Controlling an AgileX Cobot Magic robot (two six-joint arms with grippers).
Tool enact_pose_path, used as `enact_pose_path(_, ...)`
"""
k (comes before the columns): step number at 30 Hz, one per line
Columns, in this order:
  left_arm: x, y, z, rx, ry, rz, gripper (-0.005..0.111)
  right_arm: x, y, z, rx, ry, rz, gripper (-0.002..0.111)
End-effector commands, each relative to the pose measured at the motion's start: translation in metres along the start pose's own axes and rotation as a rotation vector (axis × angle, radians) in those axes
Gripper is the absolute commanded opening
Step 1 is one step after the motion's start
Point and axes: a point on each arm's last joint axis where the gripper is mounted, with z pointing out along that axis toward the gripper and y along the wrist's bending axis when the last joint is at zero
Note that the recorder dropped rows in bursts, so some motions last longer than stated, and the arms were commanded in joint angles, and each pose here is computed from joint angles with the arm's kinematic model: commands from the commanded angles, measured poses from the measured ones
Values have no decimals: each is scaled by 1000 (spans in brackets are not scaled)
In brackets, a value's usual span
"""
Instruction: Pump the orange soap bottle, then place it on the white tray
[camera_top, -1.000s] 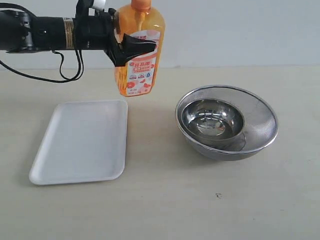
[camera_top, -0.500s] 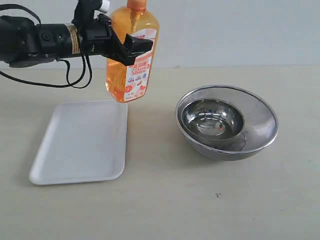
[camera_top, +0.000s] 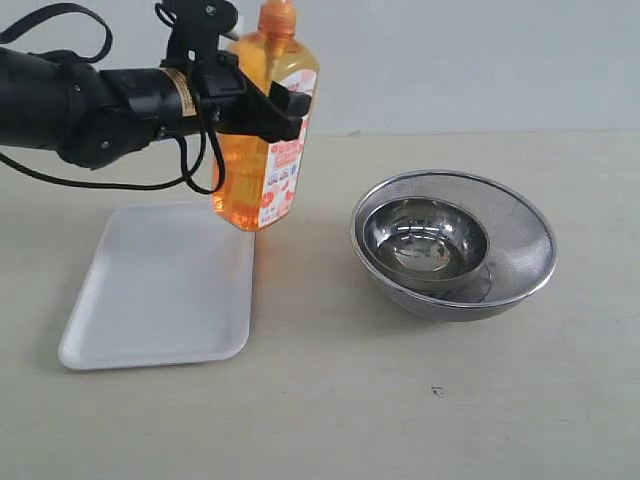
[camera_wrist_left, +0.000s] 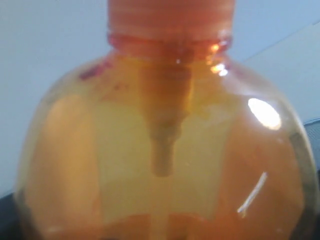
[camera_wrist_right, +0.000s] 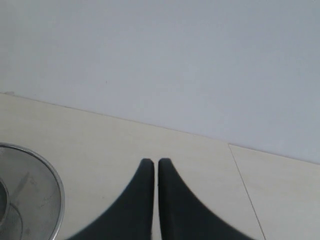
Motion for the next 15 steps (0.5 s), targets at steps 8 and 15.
enact_pose_path(8,-13,-26,-5,-113,-46,6,5,0,0,0,-7,-9,11,0)
enact_pose_path(15,-13,-28,-5,-116,-35,66,5,-1,1,0,-12,-14,13,0)
